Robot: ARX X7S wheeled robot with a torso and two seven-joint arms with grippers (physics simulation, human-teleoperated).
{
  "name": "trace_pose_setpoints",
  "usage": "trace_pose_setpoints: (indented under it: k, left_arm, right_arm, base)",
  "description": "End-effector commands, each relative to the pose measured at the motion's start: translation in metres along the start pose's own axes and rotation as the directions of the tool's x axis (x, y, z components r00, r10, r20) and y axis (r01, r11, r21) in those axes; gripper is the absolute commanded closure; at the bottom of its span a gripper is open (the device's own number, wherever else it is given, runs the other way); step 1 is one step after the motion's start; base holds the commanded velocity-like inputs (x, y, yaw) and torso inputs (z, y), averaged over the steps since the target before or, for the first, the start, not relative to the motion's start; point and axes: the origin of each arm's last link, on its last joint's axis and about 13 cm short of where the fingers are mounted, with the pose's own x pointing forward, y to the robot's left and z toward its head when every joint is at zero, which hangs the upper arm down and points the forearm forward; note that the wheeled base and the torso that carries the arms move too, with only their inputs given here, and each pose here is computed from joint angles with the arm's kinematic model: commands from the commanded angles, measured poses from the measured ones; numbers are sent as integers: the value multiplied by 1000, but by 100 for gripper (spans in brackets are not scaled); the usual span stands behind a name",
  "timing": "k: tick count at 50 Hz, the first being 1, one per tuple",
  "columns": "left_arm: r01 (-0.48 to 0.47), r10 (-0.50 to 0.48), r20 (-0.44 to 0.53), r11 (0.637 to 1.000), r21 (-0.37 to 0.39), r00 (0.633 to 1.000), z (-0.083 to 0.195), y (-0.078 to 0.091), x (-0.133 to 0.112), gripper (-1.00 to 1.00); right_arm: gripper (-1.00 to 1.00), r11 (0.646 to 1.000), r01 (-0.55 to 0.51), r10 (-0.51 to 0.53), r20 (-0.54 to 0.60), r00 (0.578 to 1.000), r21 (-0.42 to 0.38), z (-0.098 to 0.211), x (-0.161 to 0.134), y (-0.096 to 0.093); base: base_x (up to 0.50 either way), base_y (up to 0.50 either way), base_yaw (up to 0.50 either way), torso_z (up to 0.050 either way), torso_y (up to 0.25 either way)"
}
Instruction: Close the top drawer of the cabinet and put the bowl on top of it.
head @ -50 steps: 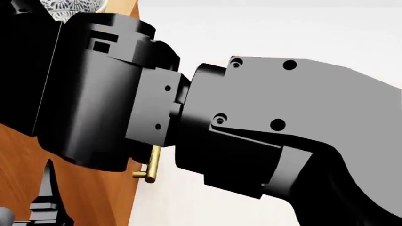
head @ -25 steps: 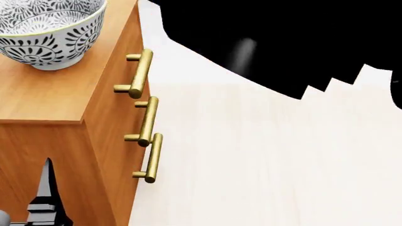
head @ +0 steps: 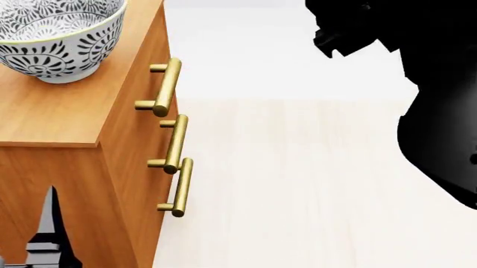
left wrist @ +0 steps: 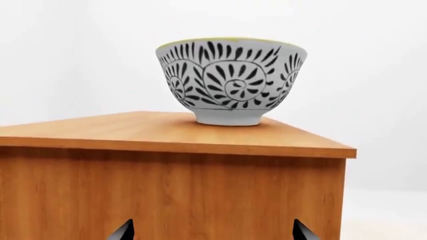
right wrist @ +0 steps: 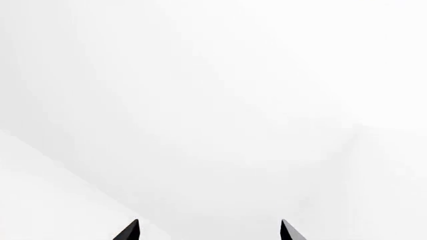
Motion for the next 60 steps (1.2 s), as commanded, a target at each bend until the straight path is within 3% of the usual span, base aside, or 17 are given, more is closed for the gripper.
trace_pose_setpoints:
  k: [1,11,26,43,60]
  left_arm:
    - [-3,3,4,1000,2,1000,1,0,0,-100]
    - [-3,3,8,1000,8,1000,2,-1,-2,-100]
    - [-3,3,7,1000,8,1000,-4,-2,-5,-100]
    - [-15,15,8,1000,21,1000,-5,2,-5,-100]
    - [-31,31,0,999,28,1000,-9,5,-3,-100]
  right_arm:
    - [-100,999,23,-18,-94,995,48,-54,-41,6]
    - [-100,997,30,-17,-182,983,70,-102,-67,24]
    - [-100,993,7,25,-262,965,120,-149,-98,51]
    - [-100,986,-24,71,-292,954,164,-170,-102,71]
    - [-100,987,5,54,-358,932,161,-188,-118,67]
  base:
    - [0,0,0,0,0]
    - [0,0,0,0,0]
    - [0,0,0,0,0]
    - [0,0,0,0,0]
    - [0,0,0,0,0]
